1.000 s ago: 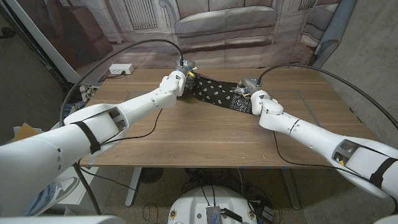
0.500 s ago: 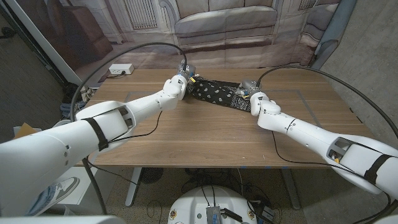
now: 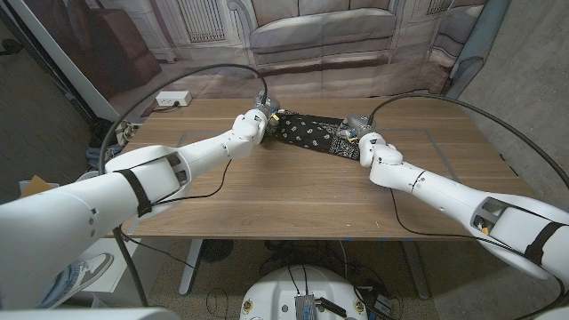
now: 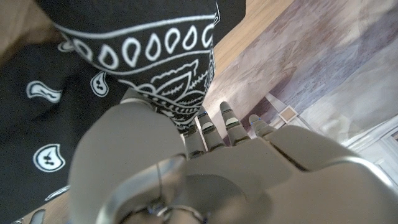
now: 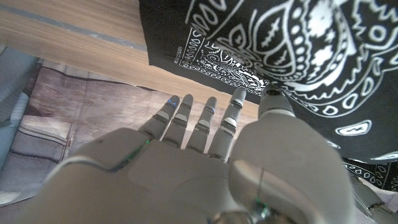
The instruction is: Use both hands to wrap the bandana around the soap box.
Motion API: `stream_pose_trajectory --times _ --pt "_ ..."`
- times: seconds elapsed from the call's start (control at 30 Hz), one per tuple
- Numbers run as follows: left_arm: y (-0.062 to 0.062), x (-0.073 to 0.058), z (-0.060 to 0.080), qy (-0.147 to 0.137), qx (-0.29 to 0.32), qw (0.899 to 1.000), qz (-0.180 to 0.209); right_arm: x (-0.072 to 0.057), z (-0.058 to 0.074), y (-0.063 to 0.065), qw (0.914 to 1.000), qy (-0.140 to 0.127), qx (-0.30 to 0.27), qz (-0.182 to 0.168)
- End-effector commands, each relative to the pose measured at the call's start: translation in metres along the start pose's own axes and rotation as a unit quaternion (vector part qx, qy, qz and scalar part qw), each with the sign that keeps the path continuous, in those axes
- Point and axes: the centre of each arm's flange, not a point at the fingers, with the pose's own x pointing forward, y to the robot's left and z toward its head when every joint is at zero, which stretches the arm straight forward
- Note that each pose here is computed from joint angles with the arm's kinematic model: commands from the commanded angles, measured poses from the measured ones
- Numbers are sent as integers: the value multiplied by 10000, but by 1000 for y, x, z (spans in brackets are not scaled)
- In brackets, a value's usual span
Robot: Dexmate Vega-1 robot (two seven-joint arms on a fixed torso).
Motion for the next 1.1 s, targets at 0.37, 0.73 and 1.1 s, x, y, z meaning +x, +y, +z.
stream_pose_trajectory --times 0.37,0.73,1.1 --pt "16 -7 -23 -8 -631 9976 -269 -14 -3 -11 9996 0 257 -78" --pt "41 -23 -42 34 -837 9964 -138 -28 -1 -24 9974 -159 614 -340" --pt "53 -49 -61 123 -1370 9905 47 -43 -6 -39 9937 -234 936 -569"
